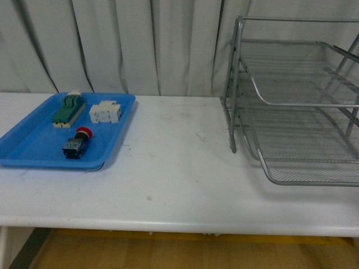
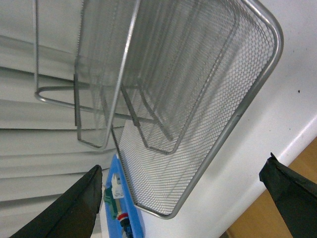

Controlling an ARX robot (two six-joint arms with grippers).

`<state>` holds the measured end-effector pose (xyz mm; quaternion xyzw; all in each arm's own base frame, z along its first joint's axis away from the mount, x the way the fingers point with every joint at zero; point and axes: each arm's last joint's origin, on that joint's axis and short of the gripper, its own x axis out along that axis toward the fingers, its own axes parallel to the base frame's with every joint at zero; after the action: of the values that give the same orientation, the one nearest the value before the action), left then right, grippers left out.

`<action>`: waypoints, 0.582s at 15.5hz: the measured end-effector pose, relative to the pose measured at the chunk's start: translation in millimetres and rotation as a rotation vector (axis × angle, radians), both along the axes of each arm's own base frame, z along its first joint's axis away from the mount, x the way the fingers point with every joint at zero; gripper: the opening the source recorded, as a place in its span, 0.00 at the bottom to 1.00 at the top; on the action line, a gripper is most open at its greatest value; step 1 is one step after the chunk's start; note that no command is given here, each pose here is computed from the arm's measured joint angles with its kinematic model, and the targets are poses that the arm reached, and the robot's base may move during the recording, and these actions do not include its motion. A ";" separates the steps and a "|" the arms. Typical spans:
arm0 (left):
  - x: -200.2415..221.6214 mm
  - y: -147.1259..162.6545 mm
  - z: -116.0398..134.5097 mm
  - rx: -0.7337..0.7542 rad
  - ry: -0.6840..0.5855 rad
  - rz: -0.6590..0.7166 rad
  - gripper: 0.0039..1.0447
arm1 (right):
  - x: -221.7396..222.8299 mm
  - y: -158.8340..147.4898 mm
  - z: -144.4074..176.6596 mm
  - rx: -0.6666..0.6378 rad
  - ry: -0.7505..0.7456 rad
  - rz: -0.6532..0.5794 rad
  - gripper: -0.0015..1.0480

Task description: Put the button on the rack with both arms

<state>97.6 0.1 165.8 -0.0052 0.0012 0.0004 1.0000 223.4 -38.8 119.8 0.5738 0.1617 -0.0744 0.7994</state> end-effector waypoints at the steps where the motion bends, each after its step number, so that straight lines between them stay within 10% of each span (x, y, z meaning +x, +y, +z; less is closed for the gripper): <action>1: 0.0 0.0 0.0 0.000 0.000 0.000 0.94 | -11.0 -1.3 15.2 -0.044 -0.025 -0.009 0.94; 7: 0.0 0.0 0.0 0.000 0.000 0.000 0.94 | -91.2 -26.2 101.8 -0.449 -0.320 -0.054 0.91; 9: 0.0 0.0 0.0 0.000 0.000 0.000 0.94 | -105.1 -15.1 103.3 -0.843 -0.354 0.073 0.67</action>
<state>97.6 0.1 165.8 -0.0052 0.0012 0.0004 1.0000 118.3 -53.9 223.1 0.1963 -0.0015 -0.0063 0.9805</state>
